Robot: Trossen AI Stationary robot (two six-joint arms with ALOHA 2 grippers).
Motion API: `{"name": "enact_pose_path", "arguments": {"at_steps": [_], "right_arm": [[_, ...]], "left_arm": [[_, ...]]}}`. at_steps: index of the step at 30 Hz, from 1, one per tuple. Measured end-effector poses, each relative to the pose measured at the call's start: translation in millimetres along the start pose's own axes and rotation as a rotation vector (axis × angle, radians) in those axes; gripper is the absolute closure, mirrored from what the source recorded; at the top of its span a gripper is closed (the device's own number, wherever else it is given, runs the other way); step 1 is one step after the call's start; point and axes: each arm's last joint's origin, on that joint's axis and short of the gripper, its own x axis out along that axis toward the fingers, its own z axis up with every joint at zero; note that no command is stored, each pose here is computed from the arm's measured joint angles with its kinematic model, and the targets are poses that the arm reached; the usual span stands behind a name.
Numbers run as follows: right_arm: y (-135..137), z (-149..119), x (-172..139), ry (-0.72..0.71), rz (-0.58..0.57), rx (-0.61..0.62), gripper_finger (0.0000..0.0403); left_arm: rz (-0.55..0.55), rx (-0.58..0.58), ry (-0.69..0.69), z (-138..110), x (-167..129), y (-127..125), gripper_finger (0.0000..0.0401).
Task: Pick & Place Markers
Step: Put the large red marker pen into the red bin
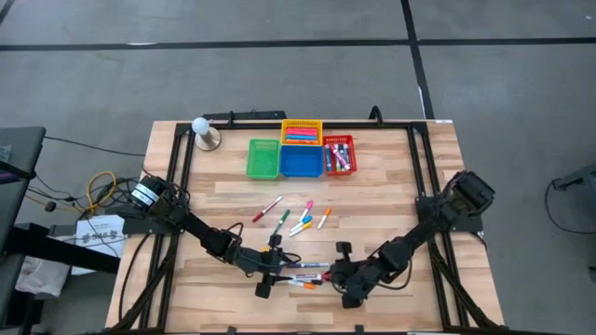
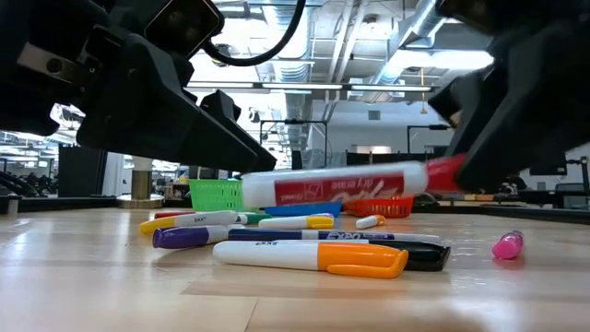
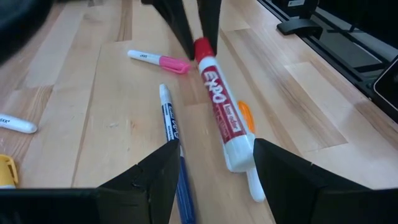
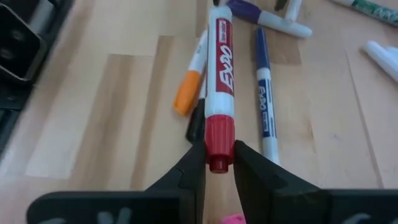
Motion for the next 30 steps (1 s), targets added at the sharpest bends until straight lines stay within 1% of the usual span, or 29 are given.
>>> {"name": "enact_pose_path", "arguments": {"at_steps": [7,10,14,16,20,23,26,30], "right_arm": [[3.6,1.6,-5.5,-0.024,-0.006,-0.004,0.0343],[3.0,1.8,-5.2,-0.023,-0.007,0.018,0.0343],[3.4,1.6,-5.4,-0.023,-0.007,0.021,0.0343],[3.4,1.7,-5.4,-0.024,-0.007,0.021,0.0343],[3.4,1.8,-5.4,-0.025,-0.008,0.022,0.0342],[3.4,1.8,-5.4,-0.025,-0.009,0.022,0.0342],[3.4,2.2,-5.4,-0.028,-0.008,0.023,0.0342],[2.6,2.6,-5.3,-0.029,-0.014,0.028,0.0342]], "left_arm": [[0.000,-0.003,-0.003,0.5,0.1,-0.1,0.0196],[0.002,-0.012,-0.001,0.3,0.1,0.0,0.0196],[0.005,-0.101,0.030,0.7,-2.7,0.8,0.0196],[0.009,-0.135,0.041,8.2,-9.4,3.5,0.0196],[0.017,-0.181,0.026,33.6,-31.9,10.3,0.0196],[0.025,-0.198,-0.035,49.7,-51.8,13.9,0.0196],[0.024,-0.204,-0.066,52.9,-66.4,15.6,0.0196],[0.037,-0.223,-0.067,45.2,-76.8,17.3,0.0196]]}}
